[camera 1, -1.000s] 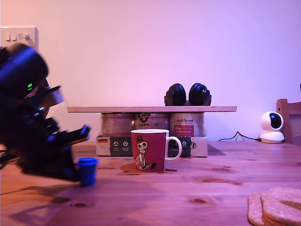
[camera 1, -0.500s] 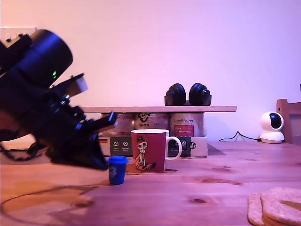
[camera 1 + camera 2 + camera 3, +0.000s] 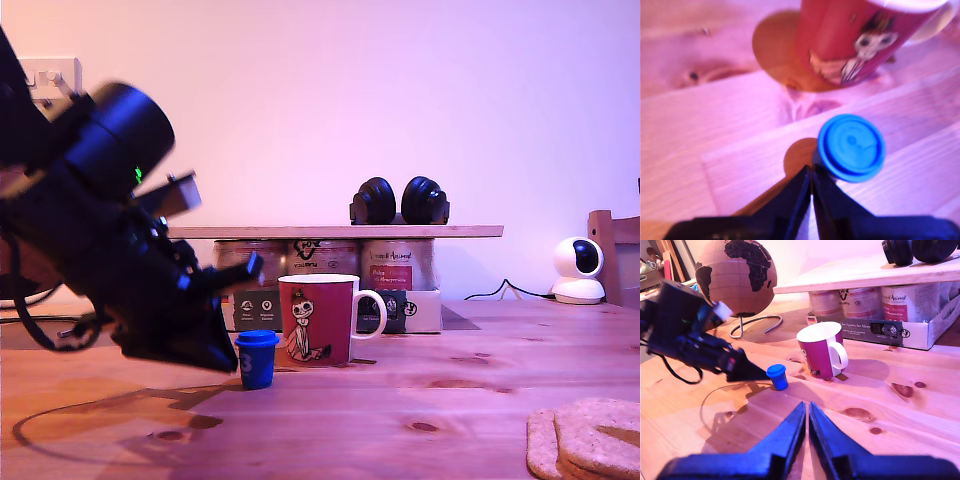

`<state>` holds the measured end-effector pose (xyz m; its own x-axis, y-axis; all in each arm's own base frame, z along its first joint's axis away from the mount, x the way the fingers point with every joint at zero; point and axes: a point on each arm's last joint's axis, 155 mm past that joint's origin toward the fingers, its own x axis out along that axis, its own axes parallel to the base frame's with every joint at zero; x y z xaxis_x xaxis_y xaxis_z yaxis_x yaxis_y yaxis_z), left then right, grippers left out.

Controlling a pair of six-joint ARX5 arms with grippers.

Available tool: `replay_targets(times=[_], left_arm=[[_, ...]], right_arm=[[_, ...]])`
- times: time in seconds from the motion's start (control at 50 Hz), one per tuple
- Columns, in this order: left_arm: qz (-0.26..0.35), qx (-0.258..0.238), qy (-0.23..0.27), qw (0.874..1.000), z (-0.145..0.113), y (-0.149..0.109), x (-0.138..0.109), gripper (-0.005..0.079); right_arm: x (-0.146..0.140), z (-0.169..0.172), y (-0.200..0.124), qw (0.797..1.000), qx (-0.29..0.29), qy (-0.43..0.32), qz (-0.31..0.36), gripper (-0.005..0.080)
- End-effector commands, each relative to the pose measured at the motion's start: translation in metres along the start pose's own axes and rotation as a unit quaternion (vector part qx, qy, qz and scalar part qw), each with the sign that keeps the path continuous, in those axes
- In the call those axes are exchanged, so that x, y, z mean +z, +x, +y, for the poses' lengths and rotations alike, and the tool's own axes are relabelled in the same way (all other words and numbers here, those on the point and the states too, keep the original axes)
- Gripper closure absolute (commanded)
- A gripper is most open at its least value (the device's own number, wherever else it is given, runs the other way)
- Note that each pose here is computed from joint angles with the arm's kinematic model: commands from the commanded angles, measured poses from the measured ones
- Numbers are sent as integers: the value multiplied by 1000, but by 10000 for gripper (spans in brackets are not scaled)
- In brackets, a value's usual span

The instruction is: Slide the blue coffee capsule to the right

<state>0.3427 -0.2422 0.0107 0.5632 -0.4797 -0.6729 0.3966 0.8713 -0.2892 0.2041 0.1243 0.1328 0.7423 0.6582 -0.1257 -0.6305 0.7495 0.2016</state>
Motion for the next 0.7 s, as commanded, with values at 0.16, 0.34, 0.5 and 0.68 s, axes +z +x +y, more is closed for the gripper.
replay_targets(times=[0.16,0.34,0.5,0.68], left_arm=[[-21,-9,3,1000,-9,2,21,762],[-22,-16,6,1000,-16,2,23,762],[-13,-15,7,1000,-16,2,18,762],[-4,-12,6,1000,-14,2,14,762]], right_arm=[[0,1,0,1000,3,-1,-2,765],[0,1,0,1000,2,-2,-2,765],[0,1,0,1000,2,-2,-2,765],[0,1,0,1000,3,-2,-2,765]])
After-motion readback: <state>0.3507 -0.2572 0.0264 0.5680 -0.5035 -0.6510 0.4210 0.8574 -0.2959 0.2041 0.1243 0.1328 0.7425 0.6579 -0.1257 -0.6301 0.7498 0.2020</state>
